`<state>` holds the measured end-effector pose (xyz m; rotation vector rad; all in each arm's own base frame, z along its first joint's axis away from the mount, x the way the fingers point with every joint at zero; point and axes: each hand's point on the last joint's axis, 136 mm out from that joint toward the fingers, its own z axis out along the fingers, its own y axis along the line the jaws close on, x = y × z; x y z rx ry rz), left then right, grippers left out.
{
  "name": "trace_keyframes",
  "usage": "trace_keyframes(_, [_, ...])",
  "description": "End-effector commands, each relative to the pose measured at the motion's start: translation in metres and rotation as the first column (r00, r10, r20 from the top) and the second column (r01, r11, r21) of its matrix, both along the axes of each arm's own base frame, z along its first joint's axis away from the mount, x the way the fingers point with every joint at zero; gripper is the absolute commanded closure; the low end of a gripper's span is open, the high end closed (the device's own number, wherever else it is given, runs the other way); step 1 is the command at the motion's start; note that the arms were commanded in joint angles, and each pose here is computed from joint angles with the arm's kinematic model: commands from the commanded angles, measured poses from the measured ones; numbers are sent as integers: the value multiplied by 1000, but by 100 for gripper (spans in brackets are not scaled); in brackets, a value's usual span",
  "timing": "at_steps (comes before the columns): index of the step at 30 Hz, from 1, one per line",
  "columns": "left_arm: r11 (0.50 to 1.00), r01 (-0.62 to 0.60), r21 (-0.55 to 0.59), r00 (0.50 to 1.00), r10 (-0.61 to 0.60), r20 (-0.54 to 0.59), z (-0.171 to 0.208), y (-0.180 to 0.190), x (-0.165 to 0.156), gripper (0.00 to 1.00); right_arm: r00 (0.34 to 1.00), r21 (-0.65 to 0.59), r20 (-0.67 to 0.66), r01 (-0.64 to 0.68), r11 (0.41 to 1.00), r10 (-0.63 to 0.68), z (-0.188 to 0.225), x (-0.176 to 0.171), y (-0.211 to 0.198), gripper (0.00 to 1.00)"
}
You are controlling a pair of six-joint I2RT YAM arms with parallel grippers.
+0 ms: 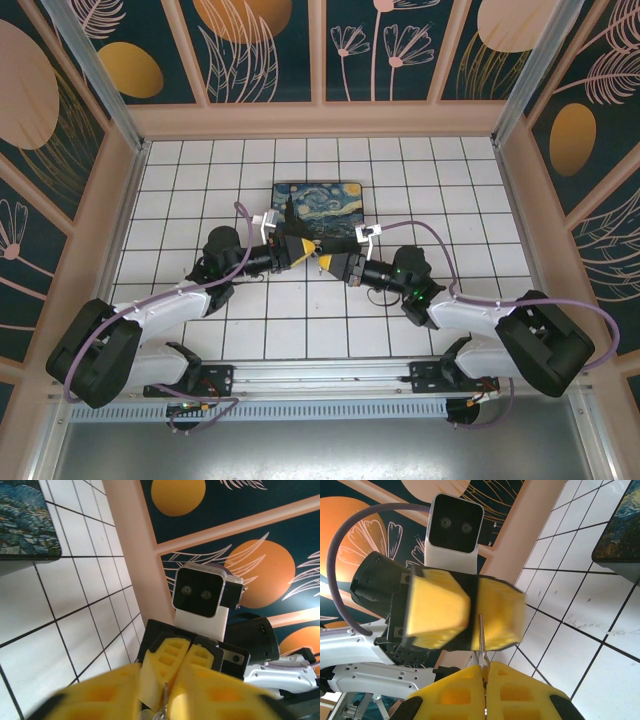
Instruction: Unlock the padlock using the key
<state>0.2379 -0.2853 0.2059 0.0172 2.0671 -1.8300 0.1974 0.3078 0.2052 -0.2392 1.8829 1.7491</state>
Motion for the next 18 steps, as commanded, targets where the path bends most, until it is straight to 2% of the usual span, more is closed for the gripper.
trace_keyframes(1, [994,-65,83,998,64,15,-12,6,10,40,1000,-13,12,23,1000,-23,-4,-3,-5,95])
trace_keyframes(3, [970,-142,199,990,143,7,-32,17,21,25,999,-32,-8,44,999,-44,-13,-1,-12,96])
trace_keyframes(5, [934,-206,292,978,208,25,-50,30,27,20,997,-39,-24,67,997,-68,-19,1,-22,96])
trace_keyframes(8, [846,-297,443,950,309,48,-84,53,32,18,992,-73,-44,117,990,-121,-30,6,-40,96])
trace_keyframes(10, [754,-333,566,932,354,77,-106,64,30,18,986,-102,-52,151,983,-157,-35,11,-52,96])
trace_keyframes(12, [656,-348,670,929,339,150,-113,56,26,17,978,-137,-68,189,972,-199,-41,16,-66,97])
trace_keyframes(18, [536,-366,761,926,293,238,-133,28,35,18,948,-197,-75,291,936,-310,-46,33,-104,97])
